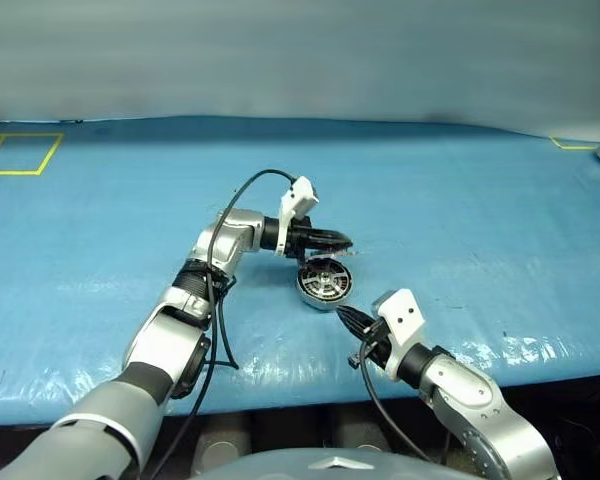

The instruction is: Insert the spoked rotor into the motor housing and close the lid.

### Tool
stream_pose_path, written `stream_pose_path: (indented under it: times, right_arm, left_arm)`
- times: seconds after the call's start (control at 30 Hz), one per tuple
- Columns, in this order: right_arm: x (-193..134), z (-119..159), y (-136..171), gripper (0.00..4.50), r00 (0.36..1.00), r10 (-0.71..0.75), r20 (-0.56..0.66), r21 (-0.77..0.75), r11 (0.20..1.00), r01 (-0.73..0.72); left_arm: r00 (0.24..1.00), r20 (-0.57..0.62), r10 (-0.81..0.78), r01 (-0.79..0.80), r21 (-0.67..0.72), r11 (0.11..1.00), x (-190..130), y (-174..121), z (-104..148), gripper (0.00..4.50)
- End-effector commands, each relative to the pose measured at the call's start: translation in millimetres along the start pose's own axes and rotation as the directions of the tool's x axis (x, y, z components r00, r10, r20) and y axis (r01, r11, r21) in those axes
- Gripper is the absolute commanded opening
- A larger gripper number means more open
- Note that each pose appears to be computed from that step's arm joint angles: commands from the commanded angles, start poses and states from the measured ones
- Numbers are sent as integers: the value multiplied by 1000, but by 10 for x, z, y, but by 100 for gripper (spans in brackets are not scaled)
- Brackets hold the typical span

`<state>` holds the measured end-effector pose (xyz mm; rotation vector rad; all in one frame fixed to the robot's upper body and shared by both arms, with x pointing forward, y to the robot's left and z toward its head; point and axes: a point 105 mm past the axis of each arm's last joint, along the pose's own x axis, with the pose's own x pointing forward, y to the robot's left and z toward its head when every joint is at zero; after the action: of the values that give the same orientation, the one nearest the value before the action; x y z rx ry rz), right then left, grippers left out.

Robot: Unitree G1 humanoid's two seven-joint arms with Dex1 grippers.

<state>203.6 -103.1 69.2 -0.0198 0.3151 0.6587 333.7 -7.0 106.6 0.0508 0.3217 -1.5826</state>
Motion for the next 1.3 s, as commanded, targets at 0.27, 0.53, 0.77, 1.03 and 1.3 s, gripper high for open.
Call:
stream_pose_path:
  times: [0.27,0.53,0.77,1.03,1.3]
  right_arm:
    - [-438,171,-37,0,998,-54,23,0,999,54]
    - [-225,337,21,0,993,-9,113,-4,1000,10]
    - [-183,532,-44,0,980,-7,198,-31,999,13]
    - [-96,758,-89,0,962,14,274,-45,999,-2]
    - [168,743,-276,92,970,-22,241,-158,986,61]
  left_arm:
    - [973,-181,-141,161,99,982,69,-362,-382,2]
    - [932,-356,-69,122,129,984,96,-303,-898,2]
    - [981,-191,-44,76,163,984,-61,-383,-644,2]
    - [998,56,-20,9,199,980,-413,-703,-130,2]
    - [972,121,203,-217,124,968,-762,-724,-240,0]
